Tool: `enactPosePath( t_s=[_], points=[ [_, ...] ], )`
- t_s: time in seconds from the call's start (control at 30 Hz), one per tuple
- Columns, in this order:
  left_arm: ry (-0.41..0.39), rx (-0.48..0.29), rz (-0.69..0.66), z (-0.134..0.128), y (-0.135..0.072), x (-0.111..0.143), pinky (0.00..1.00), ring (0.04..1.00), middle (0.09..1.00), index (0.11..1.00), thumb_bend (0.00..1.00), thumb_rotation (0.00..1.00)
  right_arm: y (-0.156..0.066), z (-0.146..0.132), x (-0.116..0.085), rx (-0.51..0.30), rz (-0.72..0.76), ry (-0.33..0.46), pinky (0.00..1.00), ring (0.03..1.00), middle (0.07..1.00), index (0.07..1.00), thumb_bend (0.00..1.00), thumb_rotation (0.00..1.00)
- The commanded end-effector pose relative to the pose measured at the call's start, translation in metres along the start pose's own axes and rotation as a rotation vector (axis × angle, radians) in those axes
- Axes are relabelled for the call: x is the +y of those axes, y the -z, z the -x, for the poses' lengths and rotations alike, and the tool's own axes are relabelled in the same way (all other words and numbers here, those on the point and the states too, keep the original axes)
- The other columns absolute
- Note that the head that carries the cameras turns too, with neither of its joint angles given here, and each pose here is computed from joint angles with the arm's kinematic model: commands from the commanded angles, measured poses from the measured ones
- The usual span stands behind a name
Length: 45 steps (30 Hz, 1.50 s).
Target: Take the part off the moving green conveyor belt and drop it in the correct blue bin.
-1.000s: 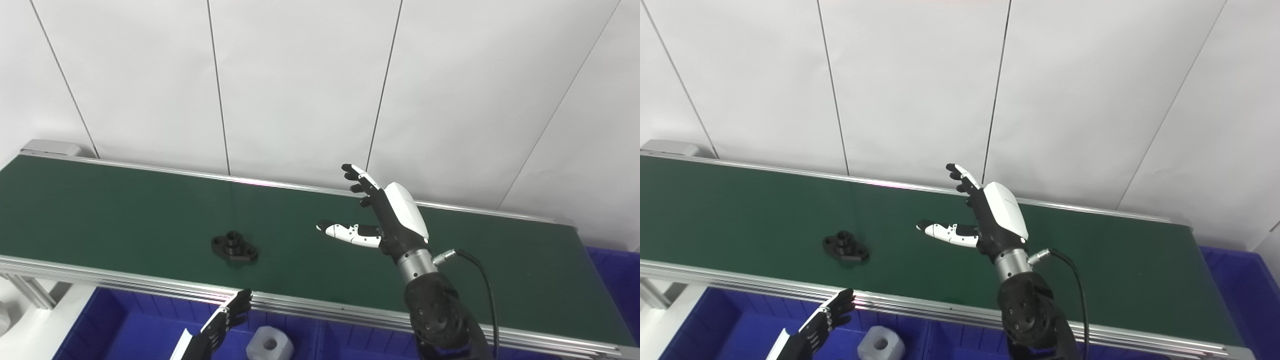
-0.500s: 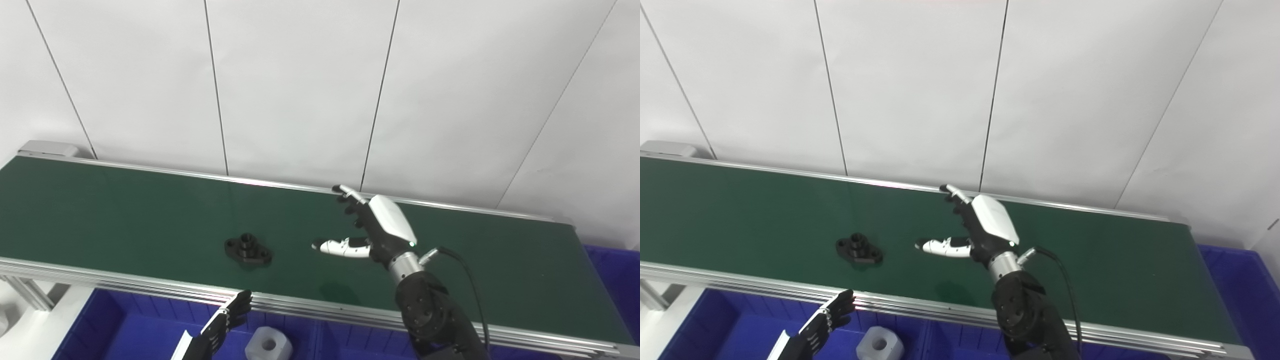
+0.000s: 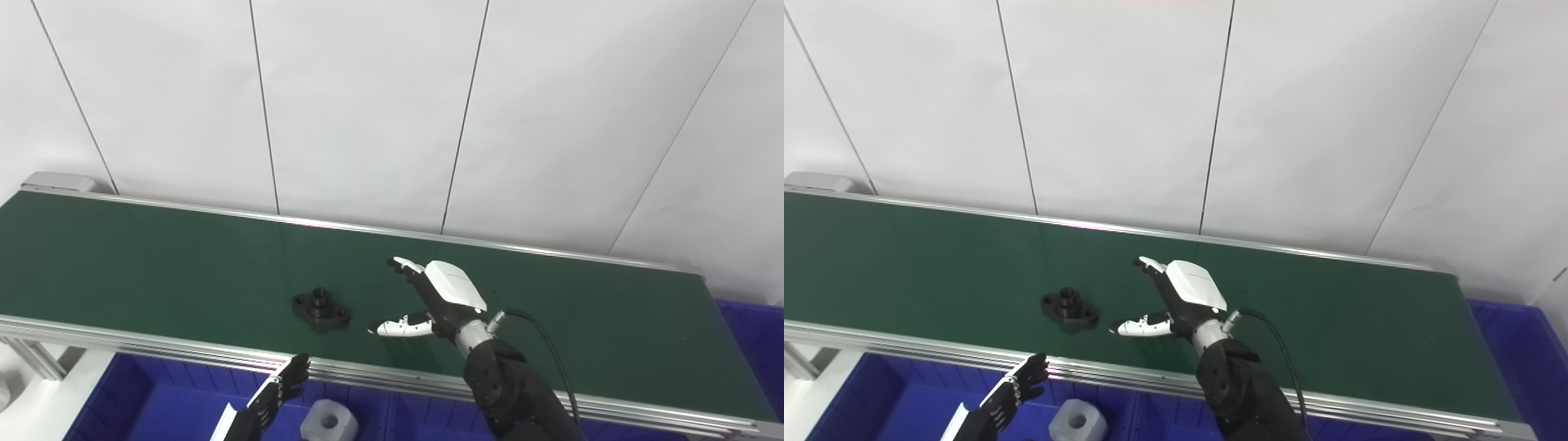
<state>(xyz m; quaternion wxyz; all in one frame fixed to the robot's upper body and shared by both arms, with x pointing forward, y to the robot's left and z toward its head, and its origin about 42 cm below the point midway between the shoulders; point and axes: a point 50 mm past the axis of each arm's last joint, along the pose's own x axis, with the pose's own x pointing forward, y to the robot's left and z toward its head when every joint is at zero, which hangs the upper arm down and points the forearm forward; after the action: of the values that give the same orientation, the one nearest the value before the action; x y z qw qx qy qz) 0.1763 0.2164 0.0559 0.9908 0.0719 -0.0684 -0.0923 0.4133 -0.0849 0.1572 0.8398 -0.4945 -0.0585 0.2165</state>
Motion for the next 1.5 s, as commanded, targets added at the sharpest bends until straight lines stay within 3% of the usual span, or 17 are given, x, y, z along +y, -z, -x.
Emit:
enactPosePath(
  t_s=[0.0, 0.6, 0.97, 1.47],
  points=[
    [0.002, -0.076, -0.009, -0.007, -0.012, 0.002, 0.85, 0.888, 0.911, 0.899, 0.71, 0.68, -0.022, -0.013, -0.02, -0.064, 0.028, 0.068, 0.78, 0.844, 0.884, 0.91, 0.72, 0.47],
    [-0.005, -0.069, -0.004, -0.001, -0.012, 0.001, 0.86, 0.892, 0.909, 0.898, 0.72, 0.67, -0.045, -0.041, -0.015, -0.098, 0.135, 0.025, 0.78, 0.836, 0.876, 0.898, 0.74, 0.48],
    [-0.007, -0.07, -0.01, 0.001, -0.014, -0.001, 0.86, 0.891, 0.908, 0.897, 0.73, 0.68, -0.035, -0.052, -0.01, -0.063, 0.206, -0.032, 0.77, 0.823, 0.859, 0.878, 0.74, 0.43],
    [-0.004, -0.073, -0.009, 0.002, -0.015, -0.001, 0.85, 0.887, 0.909, 0.898, 0.72, 0.68, -0.002, -0.045, 0.005, -0.011, 0.304, -0.075, 0.74, 0.802, 0.846, 0.874, 0.7, 0.34]
  ],
)
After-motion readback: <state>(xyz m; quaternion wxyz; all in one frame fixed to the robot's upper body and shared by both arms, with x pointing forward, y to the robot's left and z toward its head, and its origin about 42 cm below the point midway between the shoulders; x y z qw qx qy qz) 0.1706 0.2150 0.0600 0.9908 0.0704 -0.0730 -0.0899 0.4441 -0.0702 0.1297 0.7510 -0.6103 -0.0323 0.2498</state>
